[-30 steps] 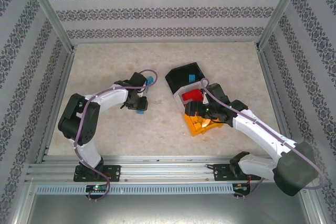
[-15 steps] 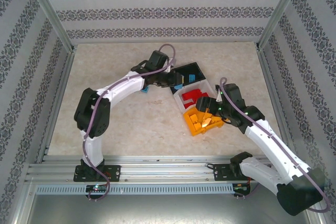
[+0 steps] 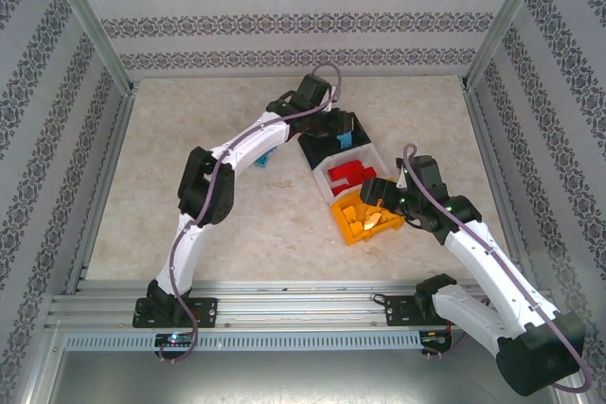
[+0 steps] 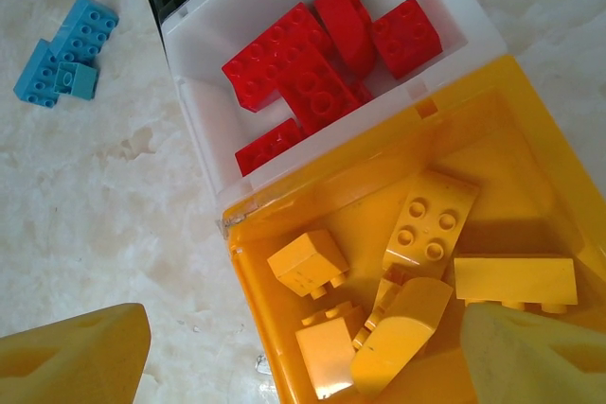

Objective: Sort the legos into containers by color

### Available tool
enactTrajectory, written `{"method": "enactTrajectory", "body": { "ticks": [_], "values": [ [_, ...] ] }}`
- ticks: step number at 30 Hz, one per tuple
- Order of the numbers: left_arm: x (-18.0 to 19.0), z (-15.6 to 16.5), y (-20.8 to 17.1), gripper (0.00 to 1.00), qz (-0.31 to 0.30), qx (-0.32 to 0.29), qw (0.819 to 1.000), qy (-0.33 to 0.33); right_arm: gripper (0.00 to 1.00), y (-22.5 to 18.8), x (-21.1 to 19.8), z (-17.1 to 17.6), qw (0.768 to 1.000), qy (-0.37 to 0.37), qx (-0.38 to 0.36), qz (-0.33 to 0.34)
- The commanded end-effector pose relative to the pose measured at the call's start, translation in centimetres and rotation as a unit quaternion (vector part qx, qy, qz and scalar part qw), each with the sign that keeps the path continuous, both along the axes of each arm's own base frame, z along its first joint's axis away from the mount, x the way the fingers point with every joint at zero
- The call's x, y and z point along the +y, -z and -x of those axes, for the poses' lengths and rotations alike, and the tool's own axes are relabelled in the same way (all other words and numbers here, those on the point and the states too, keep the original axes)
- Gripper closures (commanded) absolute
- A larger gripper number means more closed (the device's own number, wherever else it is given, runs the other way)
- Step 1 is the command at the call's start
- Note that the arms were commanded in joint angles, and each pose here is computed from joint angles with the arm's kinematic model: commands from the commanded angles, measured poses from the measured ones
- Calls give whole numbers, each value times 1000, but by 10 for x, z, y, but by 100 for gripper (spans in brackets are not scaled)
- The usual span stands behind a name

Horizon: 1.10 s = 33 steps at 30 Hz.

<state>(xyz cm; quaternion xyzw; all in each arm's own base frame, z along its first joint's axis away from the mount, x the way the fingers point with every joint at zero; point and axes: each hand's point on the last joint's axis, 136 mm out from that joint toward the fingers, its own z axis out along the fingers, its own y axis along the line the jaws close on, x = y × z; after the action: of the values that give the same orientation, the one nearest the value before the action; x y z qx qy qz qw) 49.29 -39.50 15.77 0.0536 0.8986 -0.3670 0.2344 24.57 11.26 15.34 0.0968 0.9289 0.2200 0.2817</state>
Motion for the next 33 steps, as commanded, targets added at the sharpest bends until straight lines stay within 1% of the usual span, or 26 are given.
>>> {"method": "enactTrajectory", "body": {
  "ticks": [1,2,5,7,9,11,14,16,17,21,26,31,33],
  "values": [
    [11,-12,12,52,-33,17,999,-8,14,3,0,3,1000,-7,6,-2],
    [10,-13,13,48,-37,22,999,-4,14,4,0,4,1000,-7,7,-1],
    [16,-8,7,43,-59,19,998,6,14,4,-1,4,1000,-4,5,0],
    [32,-1,1,40,-92,3,996,4,14,5,0,3,1000,-6,5,-3],
    [58,8,-4,39,-140,-15,990,-8,14,7,3,2,1000,-8,6,-8],
    [96,24,-5,37,-210,-23,977,-27,15,10,9,1,1000,-16,10,-13],
    [149,51,9,38,-296,-14,954,-45,15,16,19,-2,999,-30,16,-10],
    [176,65,23,39,-337,-8,940,-50,14,19,27,-5,999,-39,18,-9],
    [186,71,33,39,-348,1,936,-51,15,19,32,-6,999,-44,19,-9],
    [213,84,64,40,-351,38,934,-60,15,17,45,-8,998,-63,20,-5],
    [227,76,87,40,-355,56,931,-66,14,16,48,-6,998,-66,19,1],
    [232,65,104,41,-365,66,927,-62,14,20,45,-2,998,-62,23,6],
    [230,61,108,41,-362,68,928,-57,14,22,44,-2,998,-61,25,7]
  ]
}}
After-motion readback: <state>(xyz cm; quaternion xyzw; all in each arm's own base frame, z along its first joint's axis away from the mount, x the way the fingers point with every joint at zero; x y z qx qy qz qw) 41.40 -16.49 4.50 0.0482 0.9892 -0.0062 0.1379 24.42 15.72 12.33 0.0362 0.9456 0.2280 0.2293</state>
